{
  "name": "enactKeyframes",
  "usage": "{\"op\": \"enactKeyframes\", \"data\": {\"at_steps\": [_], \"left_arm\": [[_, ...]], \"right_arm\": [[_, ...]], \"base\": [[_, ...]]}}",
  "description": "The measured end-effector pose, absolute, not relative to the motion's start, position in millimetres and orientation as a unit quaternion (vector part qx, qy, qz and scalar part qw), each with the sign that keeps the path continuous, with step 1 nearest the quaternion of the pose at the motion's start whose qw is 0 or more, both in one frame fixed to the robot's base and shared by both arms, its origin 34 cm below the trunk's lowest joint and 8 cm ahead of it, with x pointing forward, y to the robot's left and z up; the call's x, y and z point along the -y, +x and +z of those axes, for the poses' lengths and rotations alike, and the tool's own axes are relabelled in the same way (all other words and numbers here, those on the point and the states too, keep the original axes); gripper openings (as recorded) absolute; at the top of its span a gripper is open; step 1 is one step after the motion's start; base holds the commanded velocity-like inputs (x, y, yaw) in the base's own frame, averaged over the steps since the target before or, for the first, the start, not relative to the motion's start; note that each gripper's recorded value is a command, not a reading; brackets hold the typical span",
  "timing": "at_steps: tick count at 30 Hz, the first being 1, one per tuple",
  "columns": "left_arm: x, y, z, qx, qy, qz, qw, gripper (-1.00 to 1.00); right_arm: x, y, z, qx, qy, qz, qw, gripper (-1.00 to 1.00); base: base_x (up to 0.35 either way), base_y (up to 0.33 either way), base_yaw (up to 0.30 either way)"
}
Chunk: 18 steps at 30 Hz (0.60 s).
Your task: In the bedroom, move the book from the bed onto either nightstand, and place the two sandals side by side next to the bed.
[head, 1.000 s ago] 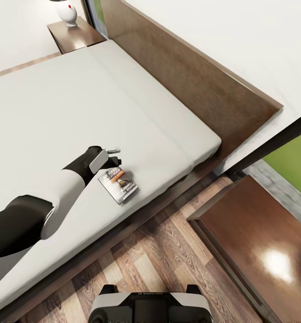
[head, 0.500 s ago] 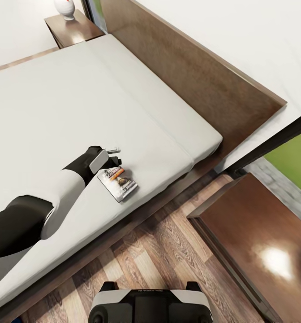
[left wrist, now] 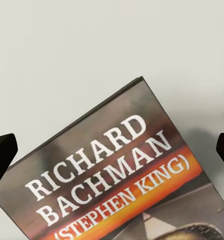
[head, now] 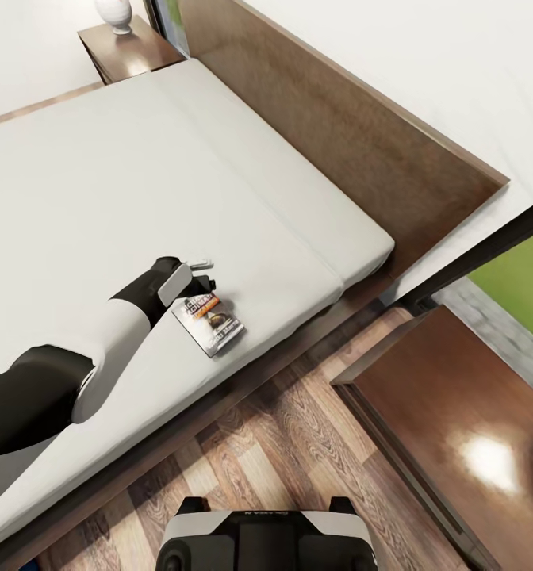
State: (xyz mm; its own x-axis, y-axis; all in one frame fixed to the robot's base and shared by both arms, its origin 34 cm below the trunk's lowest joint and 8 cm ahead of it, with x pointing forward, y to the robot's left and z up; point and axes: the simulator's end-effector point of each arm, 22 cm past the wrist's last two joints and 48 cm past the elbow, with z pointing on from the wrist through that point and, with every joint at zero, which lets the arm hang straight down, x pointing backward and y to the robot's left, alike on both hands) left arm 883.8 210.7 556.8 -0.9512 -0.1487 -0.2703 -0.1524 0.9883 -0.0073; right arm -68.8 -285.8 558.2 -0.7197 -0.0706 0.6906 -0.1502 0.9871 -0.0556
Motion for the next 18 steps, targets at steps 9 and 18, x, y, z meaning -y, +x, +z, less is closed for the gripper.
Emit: {"op": "enactKeyframes", "data": {"at_steps": [9, 18], "left_arm": [[-207.8, 885.0, 555.6, -0.988, -0.075, 0.002, 0.137, 1.0], [-206.0, 890.7, 559.6, -0.987, -0.074, -0.001, 0.145, 1.0]], "right_arm": [[285.8, -70.5, 559.3, 0.925, 0.06, 0.054, 0.372, 1.0], [285.8, -70.7, 559.4, 0.925, 0.06, 0.053, 0.372, 1.0]], "base": [[0.0, 0.0, 0.0], [0.0, 0.0, 0.0]]}}
